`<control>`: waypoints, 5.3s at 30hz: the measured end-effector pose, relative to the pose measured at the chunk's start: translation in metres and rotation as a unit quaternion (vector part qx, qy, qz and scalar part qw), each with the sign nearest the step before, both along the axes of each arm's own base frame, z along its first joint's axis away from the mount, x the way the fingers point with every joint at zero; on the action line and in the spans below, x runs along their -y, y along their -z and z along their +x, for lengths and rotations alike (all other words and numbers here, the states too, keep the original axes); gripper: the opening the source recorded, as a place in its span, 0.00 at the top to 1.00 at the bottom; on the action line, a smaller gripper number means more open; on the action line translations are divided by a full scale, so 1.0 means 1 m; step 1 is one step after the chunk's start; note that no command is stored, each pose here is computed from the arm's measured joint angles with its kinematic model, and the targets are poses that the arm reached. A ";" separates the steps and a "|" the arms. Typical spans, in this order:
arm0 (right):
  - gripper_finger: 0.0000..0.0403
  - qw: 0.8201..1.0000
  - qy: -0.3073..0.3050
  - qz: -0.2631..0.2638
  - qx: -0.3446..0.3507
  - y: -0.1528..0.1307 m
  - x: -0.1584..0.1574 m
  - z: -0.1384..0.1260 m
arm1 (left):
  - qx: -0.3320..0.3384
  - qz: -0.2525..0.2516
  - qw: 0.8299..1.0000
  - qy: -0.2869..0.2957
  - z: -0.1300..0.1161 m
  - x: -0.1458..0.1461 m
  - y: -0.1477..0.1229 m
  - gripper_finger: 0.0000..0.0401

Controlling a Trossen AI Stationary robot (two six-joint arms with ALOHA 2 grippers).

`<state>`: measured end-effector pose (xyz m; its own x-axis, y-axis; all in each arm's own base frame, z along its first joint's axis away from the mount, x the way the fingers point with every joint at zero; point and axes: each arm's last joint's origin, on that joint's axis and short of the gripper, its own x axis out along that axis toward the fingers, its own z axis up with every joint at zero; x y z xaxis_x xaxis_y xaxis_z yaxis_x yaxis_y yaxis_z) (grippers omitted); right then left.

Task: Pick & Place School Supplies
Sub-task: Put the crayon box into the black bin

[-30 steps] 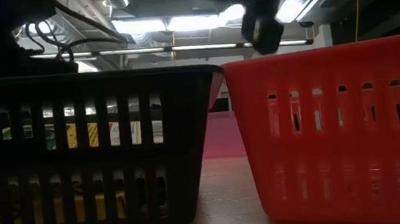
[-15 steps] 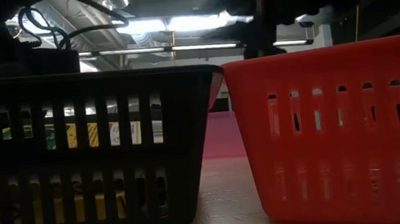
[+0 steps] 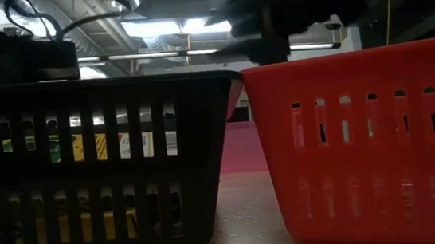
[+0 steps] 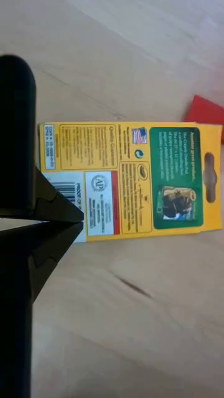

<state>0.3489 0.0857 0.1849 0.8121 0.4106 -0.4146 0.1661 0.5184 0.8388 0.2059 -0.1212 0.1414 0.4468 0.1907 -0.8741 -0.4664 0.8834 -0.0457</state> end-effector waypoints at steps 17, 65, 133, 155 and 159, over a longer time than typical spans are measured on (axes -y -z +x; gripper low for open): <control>0.70 0.850 -0.152 -0.502 0.041 -0.056 -0.034 0.012 | 0.066 0.082 0.994 -0.017 -0.031 0.026 -0.002 0.96; 0.71 0.751 -0.195 -0.622 0.104 -0.022 -0.112 0.005 | -0.021 0.033 0.987 -0.156 -0.025 -0.031 0.026 0.99; 0.70 0.764 -0.175 -0.614 0.095 -0.023 -0.095 0.015 | 0.083 -0.070 0.992 -0.064 -0.039 -0.055 0.033 0.99; 0.70 0.789 -0.204 -0.571 0.100 0.011 -0.036 0.056 | 0.176 -0.097 0.980 0.000 -0.031 -0.052 0.009 0.99; 0.71 0.797 -0.190 -0.561 0.112 0.008 -0.025 0.061 | 0.159 -0.091 0.983 -0.008 -0.030 -0.051 0.016 0.99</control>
<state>0.4101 0.1106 0.1765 0.8228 0.1176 -0.5560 -0.2718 0.9406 -0.2034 0.1761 -0.0698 0.1258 0.7018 0.0532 -0.7104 -0.4162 0.8399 -0.3483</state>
